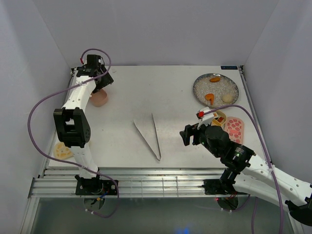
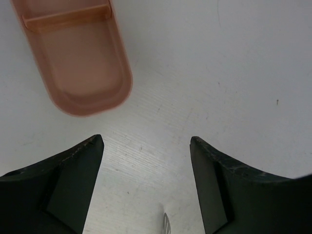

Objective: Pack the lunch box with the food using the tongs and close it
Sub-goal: Move the packing box to the center of the board.

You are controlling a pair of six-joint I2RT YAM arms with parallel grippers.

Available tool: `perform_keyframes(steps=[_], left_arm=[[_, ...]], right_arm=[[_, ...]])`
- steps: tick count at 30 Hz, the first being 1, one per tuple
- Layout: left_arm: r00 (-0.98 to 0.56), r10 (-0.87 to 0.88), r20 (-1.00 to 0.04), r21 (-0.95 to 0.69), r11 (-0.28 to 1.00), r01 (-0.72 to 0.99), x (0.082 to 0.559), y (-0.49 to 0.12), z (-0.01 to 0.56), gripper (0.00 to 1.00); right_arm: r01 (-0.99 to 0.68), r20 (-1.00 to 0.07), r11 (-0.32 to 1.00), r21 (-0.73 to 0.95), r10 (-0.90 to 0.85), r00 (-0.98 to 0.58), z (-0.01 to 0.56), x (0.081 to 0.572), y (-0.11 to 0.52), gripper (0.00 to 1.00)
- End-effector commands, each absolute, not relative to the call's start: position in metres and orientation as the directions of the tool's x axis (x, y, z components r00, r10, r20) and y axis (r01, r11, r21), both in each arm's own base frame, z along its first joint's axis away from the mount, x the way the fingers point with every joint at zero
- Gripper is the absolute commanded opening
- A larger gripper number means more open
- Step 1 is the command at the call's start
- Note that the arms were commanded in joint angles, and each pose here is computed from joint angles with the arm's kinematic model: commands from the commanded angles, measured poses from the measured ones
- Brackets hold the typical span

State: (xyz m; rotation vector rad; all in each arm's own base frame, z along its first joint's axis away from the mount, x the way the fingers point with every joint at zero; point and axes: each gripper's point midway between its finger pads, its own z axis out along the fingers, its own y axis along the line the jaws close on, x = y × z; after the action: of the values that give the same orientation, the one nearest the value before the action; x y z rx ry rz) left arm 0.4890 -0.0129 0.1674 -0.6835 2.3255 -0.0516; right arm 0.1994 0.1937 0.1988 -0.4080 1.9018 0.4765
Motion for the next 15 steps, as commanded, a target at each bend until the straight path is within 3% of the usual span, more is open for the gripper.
perform_keyframes(steps=[1, 15], left_arm=[[-0.615, -0.481, -0.625, -0.179, 0.855, -0.488, 0.497, 0.001, 0.161, 0.81], [-0.65, -0.47, -0.597, -0.118, 0.853, -0.508, 0.534, 0.015, 0.111, 0.65]], right_arm=[[-0.516, -0.948, 0.843, 0.152, -0.023, -0.317, 0.212, 0.2, 0.2, 0.82], [-0.515, -0.956, 0.842, 0.159, 0.002, -0.292, 0.219, 0.199, 0.196, 0.82]])
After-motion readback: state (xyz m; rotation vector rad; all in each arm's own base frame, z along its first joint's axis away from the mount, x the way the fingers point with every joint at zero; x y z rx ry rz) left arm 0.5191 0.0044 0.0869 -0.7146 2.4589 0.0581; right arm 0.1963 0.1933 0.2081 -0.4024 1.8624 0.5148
